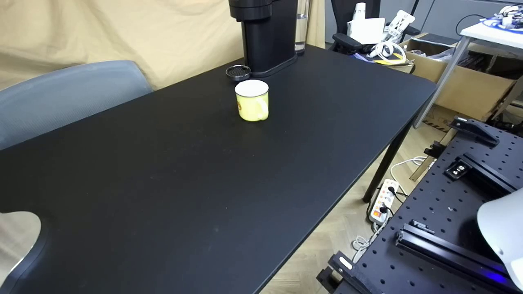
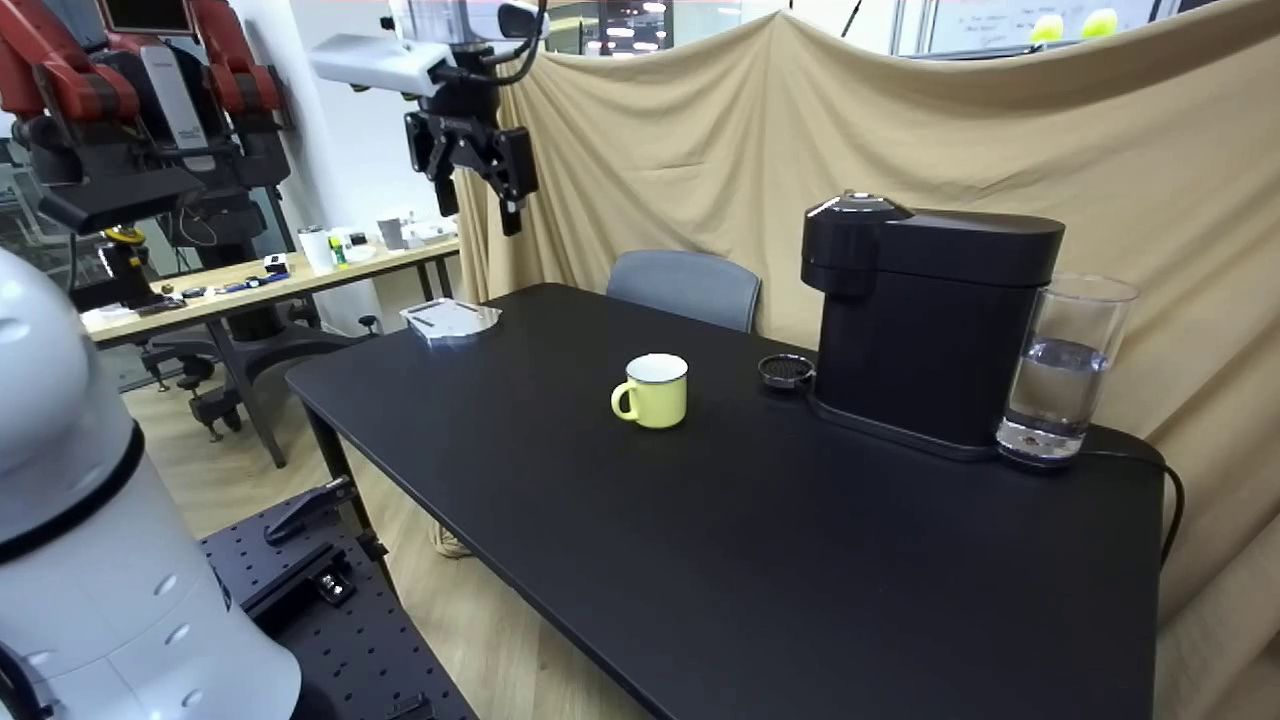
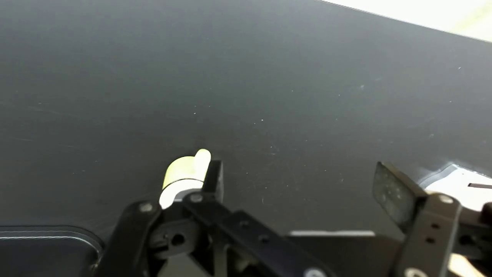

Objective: Move the cup backwards

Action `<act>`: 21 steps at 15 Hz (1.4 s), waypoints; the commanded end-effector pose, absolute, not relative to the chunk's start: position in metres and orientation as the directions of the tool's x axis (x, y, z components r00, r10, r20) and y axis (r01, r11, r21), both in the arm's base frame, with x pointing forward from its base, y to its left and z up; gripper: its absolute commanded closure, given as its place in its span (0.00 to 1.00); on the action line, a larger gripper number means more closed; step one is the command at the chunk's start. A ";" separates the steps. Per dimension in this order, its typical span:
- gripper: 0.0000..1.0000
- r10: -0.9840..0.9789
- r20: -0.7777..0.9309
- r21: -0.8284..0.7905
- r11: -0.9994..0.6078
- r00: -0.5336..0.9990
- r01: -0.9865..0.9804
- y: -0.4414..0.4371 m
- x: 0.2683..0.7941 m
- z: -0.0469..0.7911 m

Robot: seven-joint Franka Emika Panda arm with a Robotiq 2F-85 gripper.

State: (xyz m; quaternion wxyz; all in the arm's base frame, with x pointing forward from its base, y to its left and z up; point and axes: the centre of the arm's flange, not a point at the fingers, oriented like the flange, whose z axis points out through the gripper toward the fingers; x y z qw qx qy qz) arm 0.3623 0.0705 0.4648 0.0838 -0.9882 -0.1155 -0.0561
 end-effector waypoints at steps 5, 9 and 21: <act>0.00 0.194 0.159 0.007 -0.981 0.968 0.195 0.009 0.461 0.402; 0.00 0.240 0.119 0.039 -0.971 0.964 0.237 0.012 0.502 0.349; 0.00 0.348 0.061 0.003 -0.937 0.936 0.349 0.064 0.532 0.293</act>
